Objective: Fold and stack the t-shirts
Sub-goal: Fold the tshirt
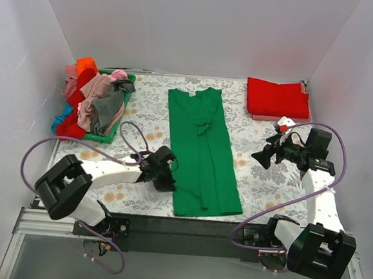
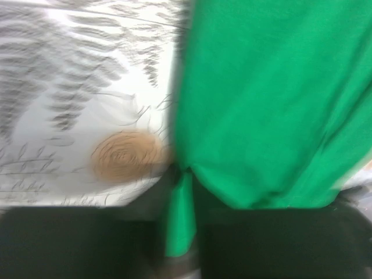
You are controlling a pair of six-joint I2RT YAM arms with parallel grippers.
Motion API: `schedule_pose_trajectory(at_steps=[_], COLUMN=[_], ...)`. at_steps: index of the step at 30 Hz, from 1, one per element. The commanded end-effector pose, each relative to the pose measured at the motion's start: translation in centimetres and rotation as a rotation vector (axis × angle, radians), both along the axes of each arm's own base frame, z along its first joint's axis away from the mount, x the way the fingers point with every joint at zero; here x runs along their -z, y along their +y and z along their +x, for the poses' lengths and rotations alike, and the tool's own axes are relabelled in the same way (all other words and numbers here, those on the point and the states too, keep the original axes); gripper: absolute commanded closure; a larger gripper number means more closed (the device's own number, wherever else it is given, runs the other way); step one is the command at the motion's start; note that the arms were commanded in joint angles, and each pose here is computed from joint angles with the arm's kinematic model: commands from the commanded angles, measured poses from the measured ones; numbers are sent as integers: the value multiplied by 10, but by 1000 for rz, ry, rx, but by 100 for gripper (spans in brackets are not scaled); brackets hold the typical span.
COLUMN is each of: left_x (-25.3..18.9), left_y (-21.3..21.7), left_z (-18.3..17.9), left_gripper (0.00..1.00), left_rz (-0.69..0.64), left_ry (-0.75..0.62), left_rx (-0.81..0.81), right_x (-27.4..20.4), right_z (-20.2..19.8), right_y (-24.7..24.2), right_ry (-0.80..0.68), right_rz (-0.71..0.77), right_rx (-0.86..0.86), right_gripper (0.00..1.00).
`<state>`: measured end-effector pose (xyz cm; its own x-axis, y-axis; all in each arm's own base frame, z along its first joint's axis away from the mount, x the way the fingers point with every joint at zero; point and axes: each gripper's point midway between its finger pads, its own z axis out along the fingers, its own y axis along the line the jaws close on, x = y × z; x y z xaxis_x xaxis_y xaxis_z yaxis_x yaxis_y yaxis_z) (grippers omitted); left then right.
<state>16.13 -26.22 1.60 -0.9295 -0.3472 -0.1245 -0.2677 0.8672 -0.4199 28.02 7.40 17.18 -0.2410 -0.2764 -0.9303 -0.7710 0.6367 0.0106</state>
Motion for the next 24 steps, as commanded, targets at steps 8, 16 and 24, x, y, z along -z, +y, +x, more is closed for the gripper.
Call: schedule_pose_trajectory(at_steps=[8,16,24], left_x=[-98,-181,-116], left_y=[18,-11,-4], left_z=[-12,-15,-67], left_gripper=[33,32,23], left_rz=[-161,-225,-110], left_ry=[-284,-826,-1037], left_rx=[429,1074,1570], right_x=[45,84,130], right_z=[-96,-166,-184], right_y=[52,96,93], right_ry=[10,-41,-71], right_rz=[-190,-374,-610], right_rx=[-617,-1003,-1083], right_gripper=[6,9,16])
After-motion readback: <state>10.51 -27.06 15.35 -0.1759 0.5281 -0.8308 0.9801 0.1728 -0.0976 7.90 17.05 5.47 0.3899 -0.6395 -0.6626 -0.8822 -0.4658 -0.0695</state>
